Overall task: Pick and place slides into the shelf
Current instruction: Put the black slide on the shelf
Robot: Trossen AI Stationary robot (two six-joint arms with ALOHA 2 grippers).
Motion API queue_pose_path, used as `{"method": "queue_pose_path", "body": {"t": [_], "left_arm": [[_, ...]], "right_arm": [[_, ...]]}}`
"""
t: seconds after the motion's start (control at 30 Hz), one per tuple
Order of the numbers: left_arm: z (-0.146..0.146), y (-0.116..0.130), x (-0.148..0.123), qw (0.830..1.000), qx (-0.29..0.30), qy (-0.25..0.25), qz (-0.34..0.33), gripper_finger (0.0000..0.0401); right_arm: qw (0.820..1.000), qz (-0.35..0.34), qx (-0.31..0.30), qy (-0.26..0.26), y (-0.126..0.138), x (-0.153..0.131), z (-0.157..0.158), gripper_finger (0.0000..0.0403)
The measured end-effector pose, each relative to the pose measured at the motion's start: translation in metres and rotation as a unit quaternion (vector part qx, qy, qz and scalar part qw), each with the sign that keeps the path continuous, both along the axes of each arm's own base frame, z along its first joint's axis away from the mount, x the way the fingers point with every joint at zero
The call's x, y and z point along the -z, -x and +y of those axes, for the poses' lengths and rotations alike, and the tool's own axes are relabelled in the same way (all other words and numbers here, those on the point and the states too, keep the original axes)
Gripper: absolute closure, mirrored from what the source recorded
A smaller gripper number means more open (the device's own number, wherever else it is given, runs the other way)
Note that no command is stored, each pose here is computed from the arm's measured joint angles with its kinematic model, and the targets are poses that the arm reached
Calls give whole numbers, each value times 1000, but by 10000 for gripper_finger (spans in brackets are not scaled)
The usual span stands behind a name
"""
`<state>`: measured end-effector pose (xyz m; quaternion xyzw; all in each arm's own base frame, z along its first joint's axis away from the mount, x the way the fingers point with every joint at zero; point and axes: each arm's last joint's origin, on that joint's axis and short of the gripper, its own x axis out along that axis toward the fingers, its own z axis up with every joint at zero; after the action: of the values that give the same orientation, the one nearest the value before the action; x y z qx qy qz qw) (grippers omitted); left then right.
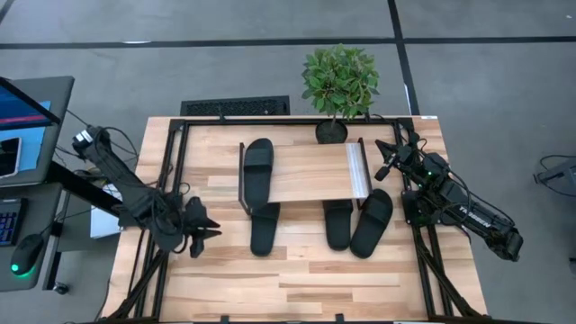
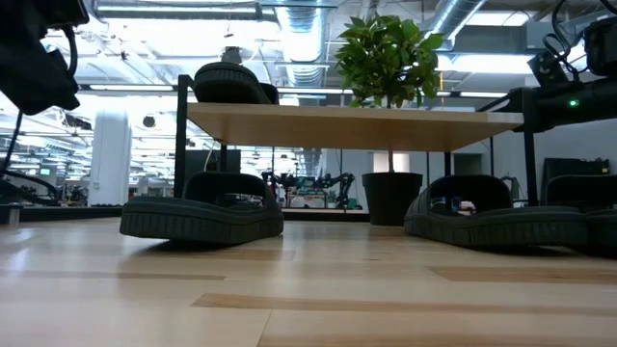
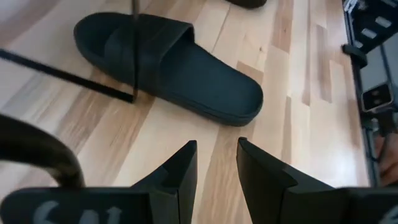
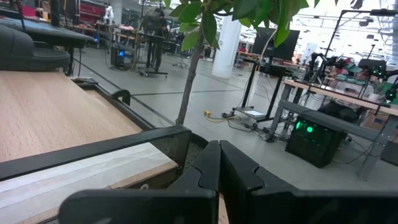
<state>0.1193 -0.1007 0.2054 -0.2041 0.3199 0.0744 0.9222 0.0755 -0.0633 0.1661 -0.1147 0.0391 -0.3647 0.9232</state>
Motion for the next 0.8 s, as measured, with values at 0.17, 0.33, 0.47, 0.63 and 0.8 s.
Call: {"method": "queue_pose_path", "body": {"t": [0.17,0.33,0.47,0.63,0.8], "left_arm": [[-14,-12,4,999,36,-16,-17,300],[-30,-25,7,997,62,16,-38,300],[-37,-33,14,997,59,16,-43,300],[-42,-39,30,998,54,-29,-22,300],[-45,-48,50,994,61,-92,6,300]], "right_arm": [[1000,0,0,0,0,0,0,403],[1000,0,0,0,0,0,0,403],[1000,0,0,0,0,0,0,403],[1000,0,0,0,0,0,0,403],[1000,0,0,0,0,0,0,403]]}}
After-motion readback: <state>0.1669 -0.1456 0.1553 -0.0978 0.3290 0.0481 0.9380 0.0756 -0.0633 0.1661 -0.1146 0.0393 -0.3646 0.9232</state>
